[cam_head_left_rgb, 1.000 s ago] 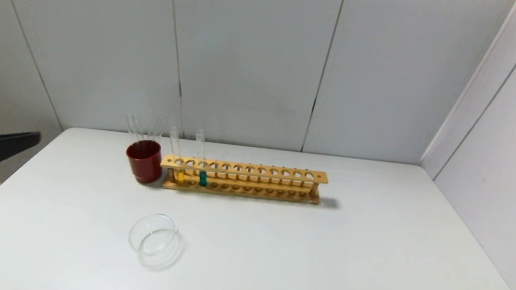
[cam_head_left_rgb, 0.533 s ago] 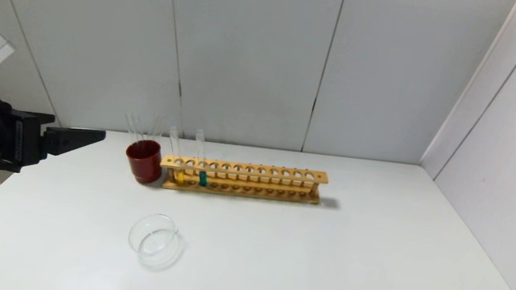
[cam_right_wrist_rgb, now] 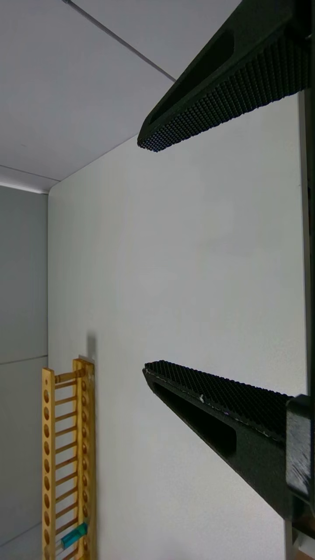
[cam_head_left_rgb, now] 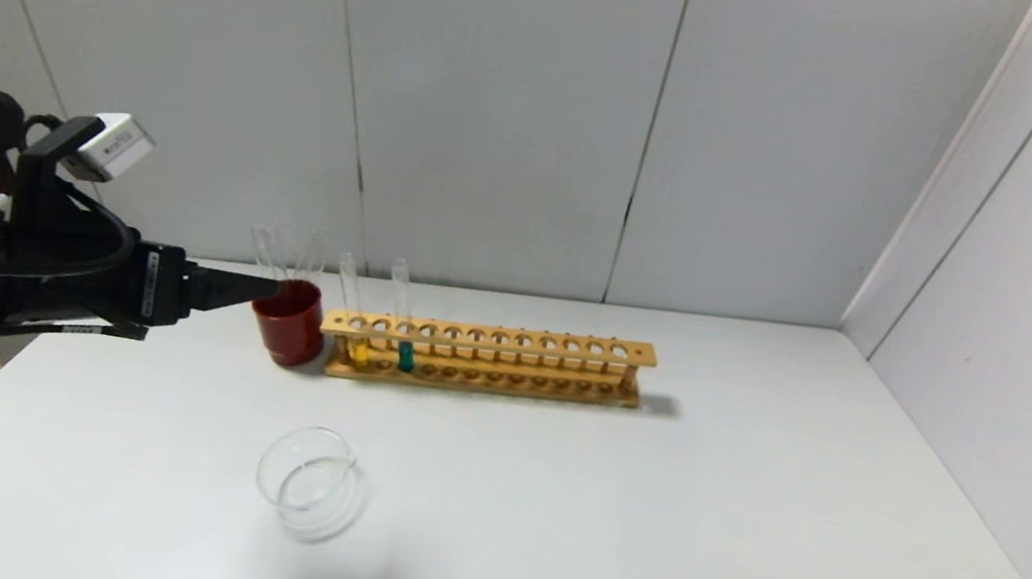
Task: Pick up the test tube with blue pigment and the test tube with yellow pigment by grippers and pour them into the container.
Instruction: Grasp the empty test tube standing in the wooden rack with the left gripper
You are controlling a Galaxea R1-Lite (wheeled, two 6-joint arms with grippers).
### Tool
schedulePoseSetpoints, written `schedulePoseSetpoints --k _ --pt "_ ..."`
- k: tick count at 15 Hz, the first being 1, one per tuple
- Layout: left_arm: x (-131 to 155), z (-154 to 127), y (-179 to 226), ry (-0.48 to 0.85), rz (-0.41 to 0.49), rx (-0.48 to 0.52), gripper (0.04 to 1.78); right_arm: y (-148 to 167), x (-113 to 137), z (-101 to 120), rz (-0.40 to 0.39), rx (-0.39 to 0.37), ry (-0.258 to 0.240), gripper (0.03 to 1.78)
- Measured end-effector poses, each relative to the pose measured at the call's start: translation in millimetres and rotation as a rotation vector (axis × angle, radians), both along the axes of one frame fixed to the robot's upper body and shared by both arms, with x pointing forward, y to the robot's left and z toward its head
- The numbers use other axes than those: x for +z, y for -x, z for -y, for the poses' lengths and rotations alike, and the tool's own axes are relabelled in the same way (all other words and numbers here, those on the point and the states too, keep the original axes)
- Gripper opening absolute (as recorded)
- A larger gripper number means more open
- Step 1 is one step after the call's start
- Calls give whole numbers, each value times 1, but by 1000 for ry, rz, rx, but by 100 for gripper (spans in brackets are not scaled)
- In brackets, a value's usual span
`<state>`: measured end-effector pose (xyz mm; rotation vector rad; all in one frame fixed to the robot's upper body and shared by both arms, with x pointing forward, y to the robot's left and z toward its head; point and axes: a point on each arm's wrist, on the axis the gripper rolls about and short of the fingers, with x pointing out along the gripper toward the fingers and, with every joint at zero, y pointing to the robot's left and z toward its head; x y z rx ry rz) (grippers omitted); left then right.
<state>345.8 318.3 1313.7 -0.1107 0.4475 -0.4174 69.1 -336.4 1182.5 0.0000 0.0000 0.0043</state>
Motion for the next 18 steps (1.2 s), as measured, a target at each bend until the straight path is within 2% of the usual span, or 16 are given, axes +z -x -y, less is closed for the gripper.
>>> schedulePoseSetpoints --k 6,18 --pt "-29 20 -46 -9 -50 -53 175 0 0 0 0 0 0 175" --pt "-65 40 -115 -67 -95 -49 175 0 0 0 0 0 0 175"
